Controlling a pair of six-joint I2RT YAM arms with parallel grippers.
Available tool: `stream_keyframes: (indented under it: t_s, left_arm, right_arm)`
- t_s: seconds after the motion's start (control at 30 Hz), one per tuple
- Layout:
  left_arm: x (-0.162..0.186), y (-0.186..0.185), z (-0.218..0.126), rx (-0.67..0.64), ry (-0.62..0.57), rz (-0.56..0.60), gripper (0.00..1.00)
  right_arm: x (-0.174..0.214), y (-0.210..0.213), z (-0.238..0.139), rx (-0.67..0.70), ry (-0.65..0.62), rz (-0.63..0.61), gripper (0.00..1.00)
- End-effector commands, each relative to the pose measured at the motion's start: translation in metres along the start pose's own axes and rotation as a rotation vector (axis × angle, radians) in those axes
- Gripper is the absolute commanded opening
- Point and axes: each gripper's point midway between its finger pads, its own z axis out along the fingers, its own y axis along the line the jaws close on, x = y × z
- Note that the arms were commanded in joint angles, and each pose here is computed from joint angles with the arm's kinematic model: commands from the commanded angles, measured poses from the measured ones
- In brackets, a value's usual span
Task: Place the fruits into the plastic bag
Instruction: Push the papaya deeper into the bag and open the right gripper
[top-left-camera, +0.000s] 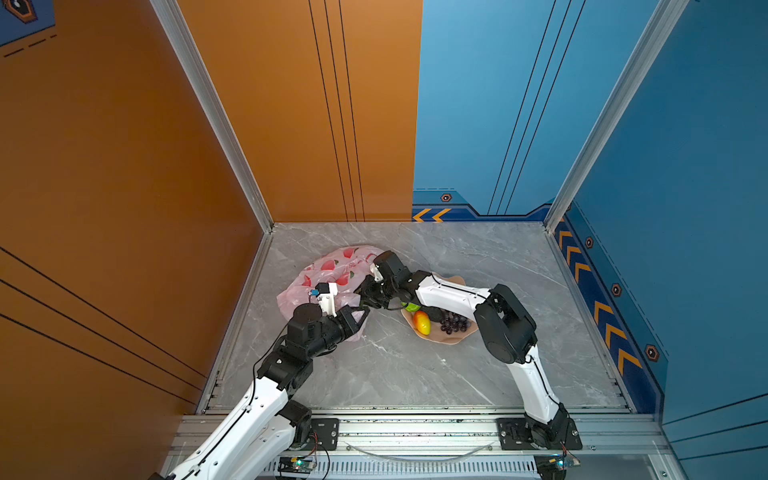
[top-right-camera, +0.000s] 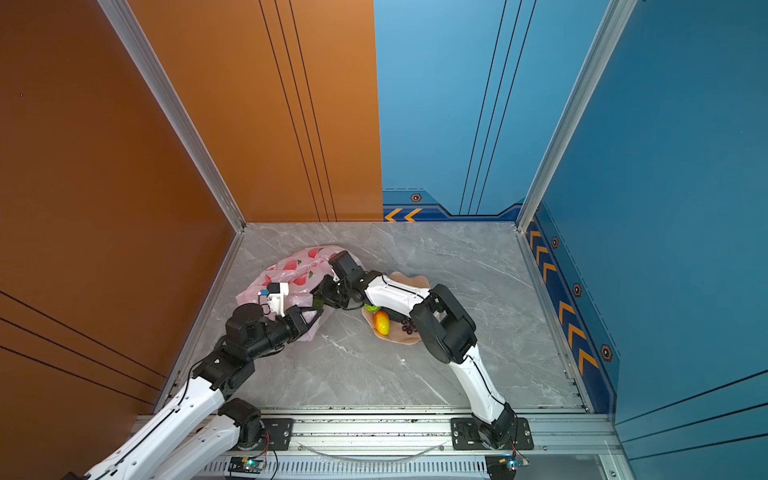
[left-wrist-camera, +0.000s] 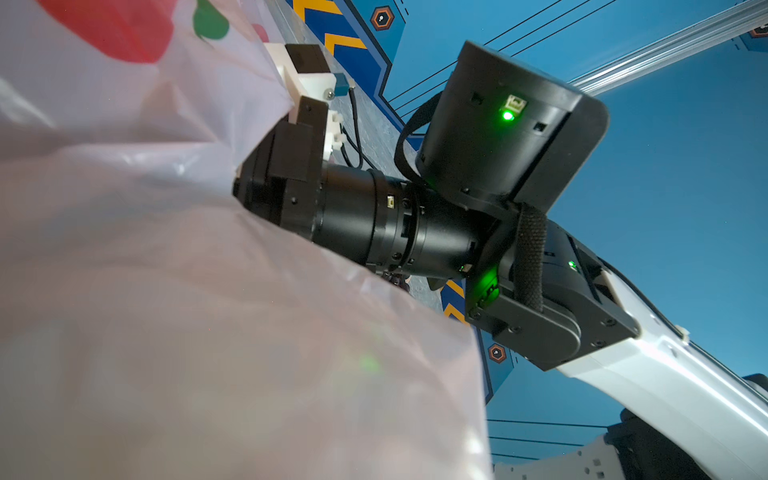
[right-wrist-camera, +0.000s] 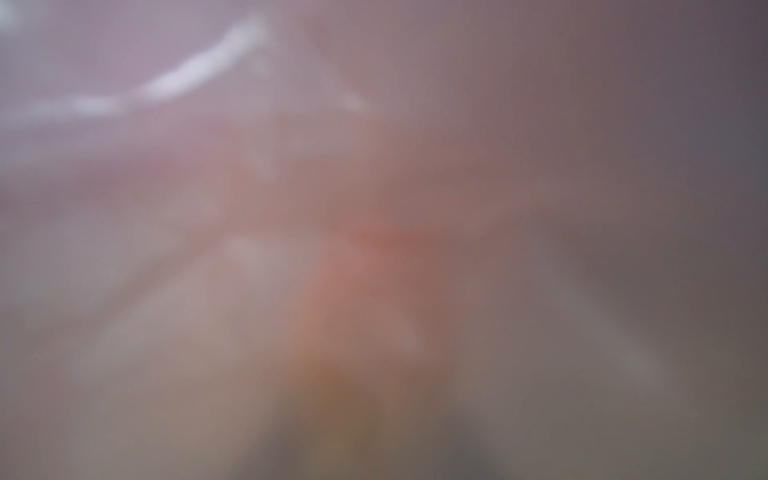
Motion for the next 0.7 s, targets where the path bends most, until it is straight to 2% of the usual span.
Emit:
stream_keyframes:
  t_s: [0.0,0.13,0.33,0.47,0.67]
  left_arm:
    - [0.006,-0.002,0.003,0.025,0.020,0.003,0.00]
    - [0.006,-0.004,0.004,0.031,0.024,0.005,0.00]
    - [-0.002,-0.015,0.000,0.054,0.003,0.023,0.00]
    - [-0.014,-0.021,-0.006,0.060,-0.035,0.027,0.00]
    - [-0.035,-0.032,-0.018,0.092,-0.101,0.038,0.00]
  right_arm:
    - [-0.015,0.037,-0.013,-0.105,-0.087,-0.014,0.40]
    - [-0.023,0.061,-0.026,-0.153,-0.136,-0.088,0.39]
    - [-0.003,0.092,0.001,-0.305,-0.060,-0.185,0.39]
    - [0.020,0.053,0.026,-0.163,0.004,-0.275,0.39]
    - [0.020,0.011,0.031,-0.013,0.015,-0.341,0.39]
